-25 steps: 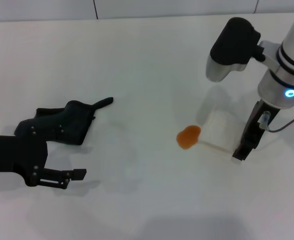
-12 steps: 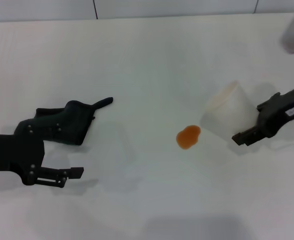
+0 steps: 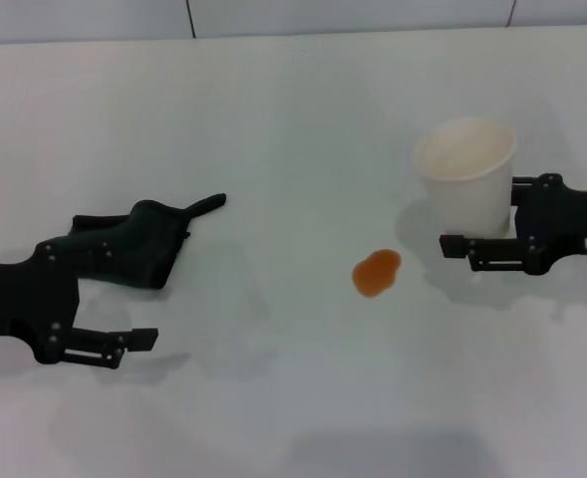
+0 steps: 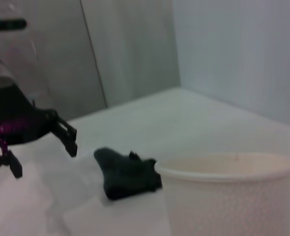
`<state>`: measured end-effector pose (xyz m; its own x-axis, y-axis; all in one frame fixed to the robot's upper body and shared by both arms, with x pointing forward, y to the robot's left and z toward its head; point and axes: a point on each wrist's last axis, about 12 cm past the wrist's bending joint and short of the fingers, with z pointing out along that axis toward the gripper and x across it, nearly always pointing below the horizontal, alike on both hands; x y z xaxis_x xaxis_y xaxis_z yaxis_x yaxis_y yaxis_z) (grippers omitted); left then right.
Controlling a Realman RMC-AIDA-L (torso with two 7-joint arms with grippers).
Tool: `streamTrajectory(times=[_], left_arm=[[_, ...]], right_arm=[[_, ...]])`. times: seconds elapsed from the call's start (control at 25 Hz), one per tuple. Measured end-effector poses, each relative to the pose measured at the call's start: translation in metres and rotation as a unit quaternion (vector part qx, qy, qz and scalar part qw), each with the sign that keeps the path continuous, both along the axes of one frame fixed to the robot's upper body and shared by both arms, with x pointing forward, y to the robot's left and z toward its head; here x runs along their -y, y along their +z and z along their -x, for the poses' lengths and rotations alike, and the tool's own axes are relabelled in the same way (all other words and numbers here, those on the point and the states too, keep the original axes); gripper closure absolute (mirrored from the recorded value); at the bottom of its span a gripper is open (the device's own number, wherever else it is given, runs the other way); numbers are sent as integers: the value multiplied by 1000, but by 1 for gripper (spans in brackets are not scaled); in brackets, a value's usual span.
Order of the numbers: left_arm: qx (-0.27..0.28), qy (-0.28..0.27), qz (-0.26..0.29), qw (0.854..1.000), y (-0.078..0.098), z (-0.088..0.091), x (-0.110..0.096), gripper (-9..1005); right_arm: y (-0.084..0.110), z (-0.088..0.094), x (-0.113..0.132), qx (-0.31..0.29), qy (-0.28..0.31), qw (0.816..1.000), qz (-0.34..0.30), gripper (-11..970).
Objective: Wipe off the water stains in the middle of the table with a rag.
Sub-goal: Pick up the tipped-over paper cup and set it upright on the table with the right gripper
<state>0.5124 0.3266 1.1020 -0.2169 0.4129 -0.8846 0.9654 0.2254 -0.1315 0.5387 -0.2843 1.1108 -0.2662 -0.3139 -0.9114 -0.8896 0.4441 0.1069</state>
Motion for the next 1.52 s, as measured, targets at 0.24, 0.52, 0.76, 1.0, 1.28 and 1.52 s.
streamTrajectory(times=[0.24, 0.52, 0.76, 1.0, 1.28, 1.52], left_arm=[[0, -1, 0, 1000, 1, -2, 1, 110], [-3, 1, 1, 1000, 1, -1, 1, 110], [-1, 0, 1, 1000, 1, -1, 1, 110], [0, -1, 2, 1000, 1, -2, 2, 110], [1, -2, 4, 1000, 1, -2, 4, 110], [1, -3, 6, 1000, 1, -3, 6, 110]], right_arm=[[-31, 6, -3, 38, -19, 998, -53, 249], [-58, 26, -3, 109, -62, 986, -108, 247], [-75, 43, -3, 132, -91, 980, -118, 245], [-92, 57, -6, 143, -116, 978, -102, 243], [-103, 66, -6, 138, -138, 977, -84, 241], [-109, 69, -8, 121, -146, 979, -79, 239]])
